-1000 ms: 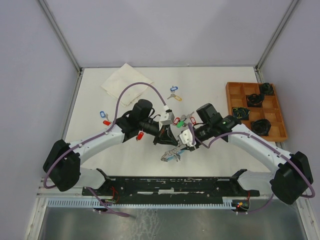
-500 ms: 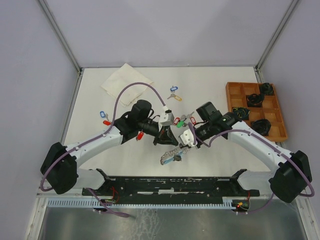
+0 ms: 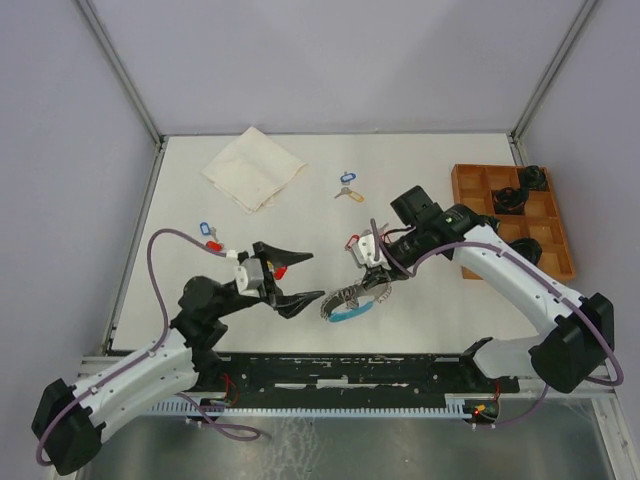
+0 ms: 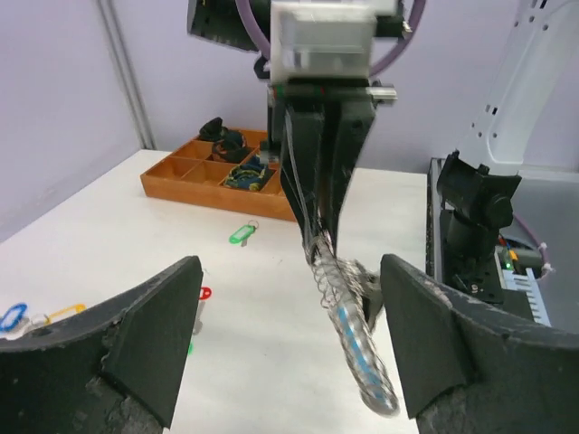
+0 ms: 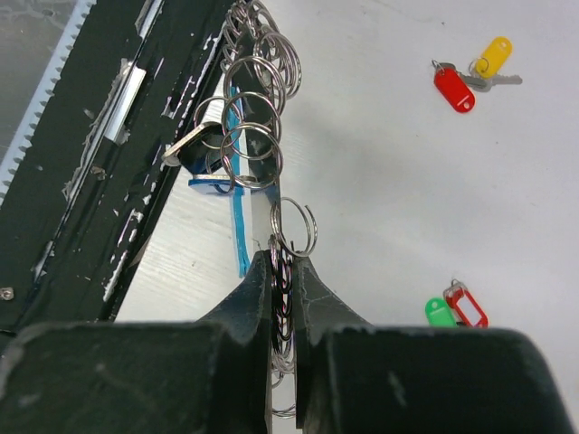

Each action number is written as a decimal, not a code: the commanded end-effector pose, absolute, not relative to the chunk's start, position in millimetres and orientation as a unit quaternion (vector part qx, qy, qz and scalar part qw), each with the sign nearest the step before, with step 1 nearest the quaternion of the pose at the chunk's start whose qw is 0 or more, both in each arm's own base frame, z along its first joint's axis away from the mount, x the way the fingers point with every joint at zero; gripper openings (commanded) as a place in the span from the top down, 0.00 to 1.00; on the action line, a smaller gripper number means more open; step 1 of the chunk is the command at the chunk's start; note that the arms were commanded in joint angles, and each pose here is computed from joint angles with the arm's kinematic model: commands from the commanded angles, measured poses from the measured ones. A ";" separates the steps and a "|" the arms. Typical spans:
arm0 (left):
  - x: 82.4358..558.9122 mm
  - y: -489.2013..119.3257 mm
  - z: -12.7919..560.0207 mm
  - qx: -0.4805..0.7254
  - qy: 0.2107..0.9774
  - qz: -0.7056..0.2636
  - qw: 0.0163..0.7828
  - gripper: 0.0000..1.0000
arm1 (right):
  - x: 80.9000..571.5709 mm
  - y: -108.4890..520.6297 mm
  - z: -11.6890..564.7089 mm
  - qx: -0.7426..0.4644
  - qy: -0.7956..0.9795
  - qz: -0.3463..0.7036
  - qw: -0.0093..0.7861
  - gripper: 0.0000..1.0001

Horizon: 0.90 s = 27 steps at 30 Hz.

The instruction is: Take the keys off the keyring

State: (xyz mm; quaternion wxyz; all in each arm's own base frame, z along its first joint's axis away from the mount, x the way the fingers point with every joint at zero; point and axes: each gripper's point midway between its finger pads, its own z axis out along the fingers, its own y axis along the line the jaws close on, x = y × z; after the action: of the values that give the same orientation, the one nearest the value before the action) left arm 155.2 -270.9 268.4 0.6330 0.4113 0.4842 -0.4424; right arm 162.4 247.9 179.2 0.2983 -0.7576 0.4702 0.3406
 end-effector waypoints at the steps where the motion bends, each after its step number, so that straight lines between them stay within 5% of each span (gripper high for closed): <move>1: 148.9 -236.5 287.5 0.267 0.442 -0.494 0.699 0.13 | 166.4 250.5 207.4 -0.726 0.509 0.363 0.287 0.99; 16: 150.1 -229.6 259.3 0.184 0.471 -0.541 0.672 0.10 | 189.3 253.8 210.1 -0.674 0.576 0.361 0.290 0.99; 27: 165.2 -257.6 229.7 0.207 0.545 -0.510 0.633 0.24 | 200.5 244.8 218.8 -0.645 0.594 0.369 0.308 0.99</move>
State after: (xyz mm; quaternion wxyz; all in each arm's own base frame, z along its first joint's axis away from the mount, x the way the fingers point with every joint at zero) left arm 154.1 -253.3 217.0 0.6205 0.2156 0.5437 -0.5224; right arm 193.7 239.4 191.7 0.2672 -0.6529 0.6121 0.3573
